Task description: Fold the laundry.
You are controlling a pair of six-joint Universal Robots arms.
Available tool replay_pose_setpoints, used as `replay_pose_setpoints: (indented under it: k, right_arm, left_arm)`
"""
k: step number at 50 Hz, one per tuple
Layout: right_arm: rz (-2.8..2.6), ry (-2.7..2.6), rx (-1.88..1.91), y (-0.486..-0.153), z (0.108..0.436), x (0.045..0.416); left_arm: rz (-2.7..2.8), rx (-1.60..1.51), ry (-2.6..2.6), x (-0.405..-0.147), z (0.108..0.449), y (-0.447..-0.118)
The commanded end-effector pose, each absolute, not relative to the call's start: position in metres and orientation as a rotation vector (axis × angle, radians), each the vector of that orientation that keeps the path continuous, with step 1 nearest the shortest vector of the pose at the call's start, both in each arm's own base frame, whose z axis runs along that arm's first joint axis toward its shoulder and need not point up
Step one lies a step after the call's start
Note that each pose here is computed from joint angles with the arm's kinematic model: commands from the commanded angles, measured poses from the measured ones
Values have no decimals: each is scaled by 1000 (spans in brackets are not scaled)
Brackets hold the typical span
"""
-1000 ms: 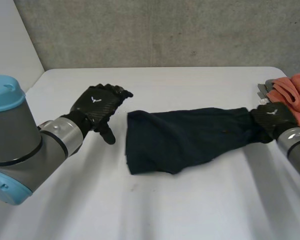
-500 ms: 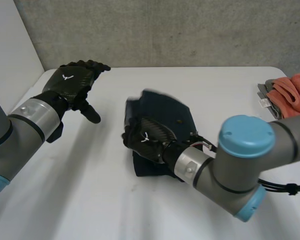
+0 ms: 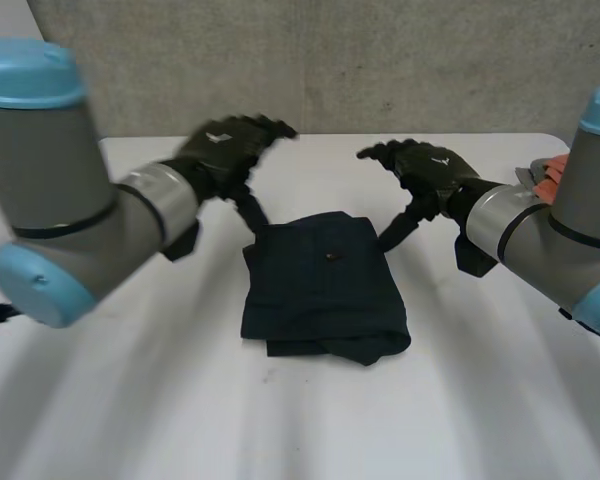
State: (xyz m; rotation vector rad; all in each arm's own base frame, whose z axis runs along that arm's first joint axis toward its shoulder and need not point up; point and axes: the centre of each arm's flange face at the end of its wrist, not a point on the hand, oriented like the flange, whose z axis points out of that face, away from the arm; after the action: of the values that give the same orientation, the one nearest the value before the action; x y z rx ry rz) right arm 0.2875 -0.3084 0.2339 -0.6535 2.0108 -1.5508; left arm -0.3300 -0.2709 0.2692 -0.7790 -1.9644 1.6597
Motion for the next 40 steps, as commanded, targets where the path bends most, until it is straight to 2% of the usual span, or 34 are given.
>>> replay_pose_setpoints:
  k: [1,8,13,17,20,26,29,35,40]
  right_arm:
    - [-1377,2174,-763,-313,193,295]
    - [-1285,2219,-809,-310,156,305]
    - [-1272,2274,-849,-311,131,305]
    - [-1328,2309,-909,-316,131,299]
    - [-1388,2303,-968,-317,140,297]
    - [-1637,2218,-1150,-305,180,300]
    - [-1822,2122,-1262,-283,200,305]
    - [-1931,1994,-1391,-236,195,310]
    - [-1870,1947,-1424,-193,167,310]
  left_arm:
    - [1529,-903,-2057,-361,224,-268]
    - [1501,-984,-2217,-359,172,-282]
    - [1364,-1032,-2321,-352,140,-276]
    - [1319,-1046,-2357,-347,136,-271]
    - [1357,-1024,-2351,-344,148,-273]
    - [1610,-919,-2215,-336,212,-283]
    - [1713,-895,-2071,-333,252,-279]
    - [1716,-942,-1860,-330,296,-258]
    - [1535,-1051,-1655,-331,319,-225]
